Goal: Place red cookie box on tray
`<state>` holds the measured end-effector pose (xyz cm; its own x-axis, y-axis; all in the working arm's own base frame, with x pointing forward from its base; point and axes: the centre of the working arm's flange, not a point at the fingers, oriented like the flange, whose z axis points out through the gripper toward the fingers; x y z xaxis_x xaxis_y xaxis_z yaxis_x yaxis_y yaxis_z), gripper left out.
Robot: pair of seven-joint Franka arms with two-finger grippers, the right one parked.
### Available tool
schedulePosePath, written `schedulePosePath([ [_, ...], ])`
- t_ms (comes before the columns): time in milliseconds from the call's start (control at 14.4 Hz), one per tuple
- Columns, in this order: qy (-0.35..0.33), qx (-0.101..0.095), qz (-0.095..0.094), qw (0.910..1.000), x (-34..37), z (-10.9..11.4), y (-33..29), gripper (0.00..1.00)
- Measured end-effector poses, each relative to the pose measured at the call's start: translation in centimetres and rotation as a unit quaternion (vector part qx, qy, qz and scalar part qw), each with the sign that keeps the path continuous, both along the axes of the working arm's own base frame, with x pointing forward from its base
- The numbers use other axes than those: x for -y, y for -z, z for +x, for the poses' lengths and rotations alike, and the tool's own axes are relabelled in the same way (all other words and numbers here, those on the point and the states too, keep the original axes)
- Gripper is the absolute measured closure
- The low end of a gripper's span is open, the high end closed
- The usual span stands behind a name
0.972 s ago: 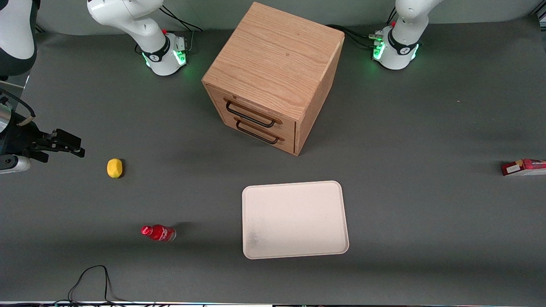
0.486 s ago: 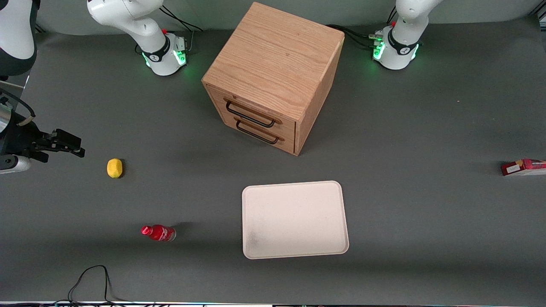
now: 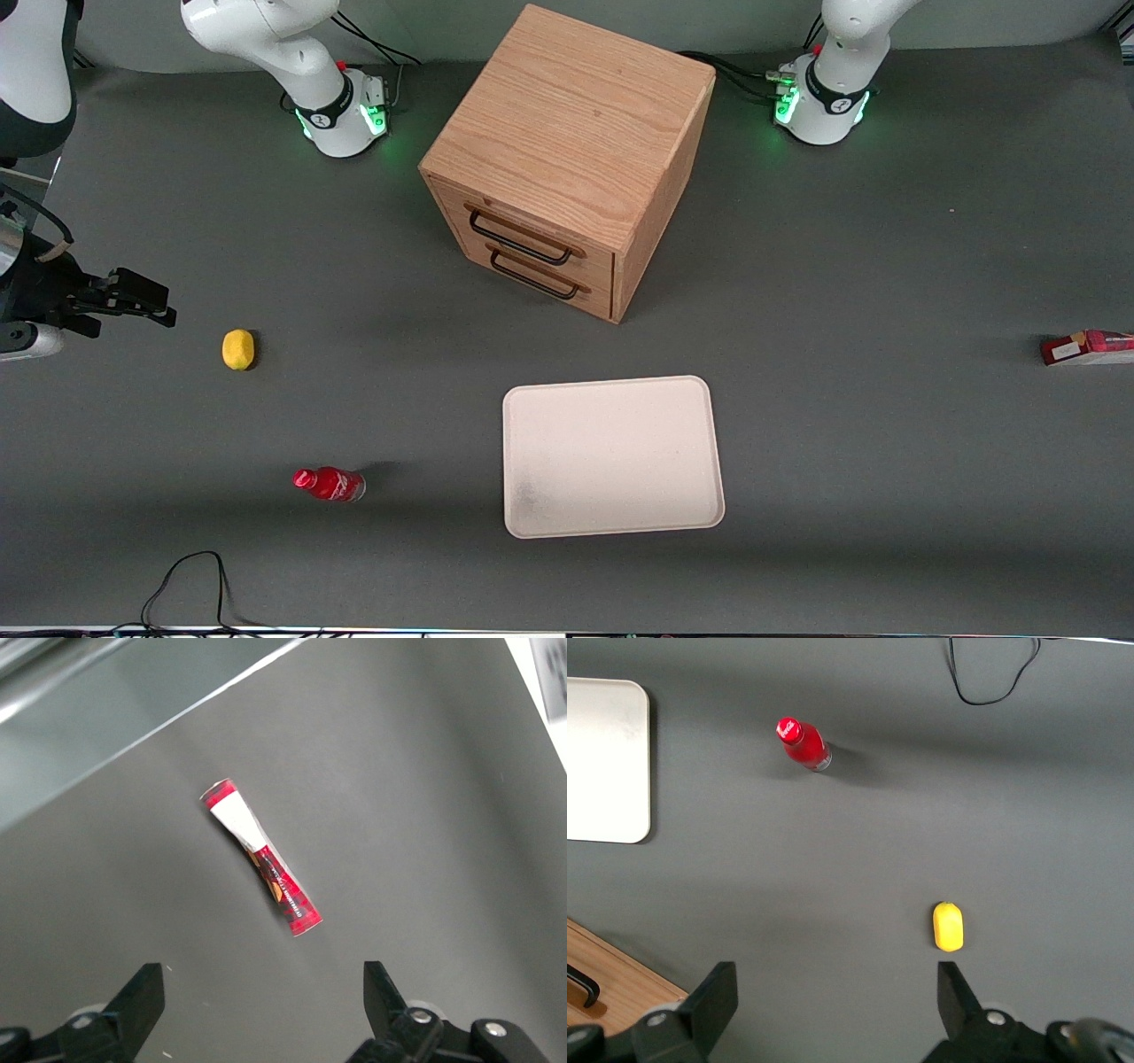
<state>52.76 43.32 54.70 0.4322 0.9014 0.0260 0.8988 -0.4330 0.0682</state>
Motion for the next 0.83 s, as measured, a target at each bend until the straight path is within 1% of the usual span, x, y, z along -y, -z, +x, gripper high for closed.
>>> schedulePosePath([
  [139, -0.071, -0.005, -0.008, 0.9974, 0.0, -0.1, 0.7, 0.00],
  [278, -0.120, -0.009, -0.012, 0.9927, -0.2, -0.1, 2.7, 0.00],
  [486, -0.150, -0.005, -0.005, 0.9887, -1.1, -0.4, 7.2, 0.00],
  [694, -0.171, 0.011, 0.008, 0.9852, -1.4, -0.6, 11.7, 0.00],
  [833, -0.187, 0.017, 0.011, 0.9822, -1.2, -0.7, 14.5, 0.00],
])
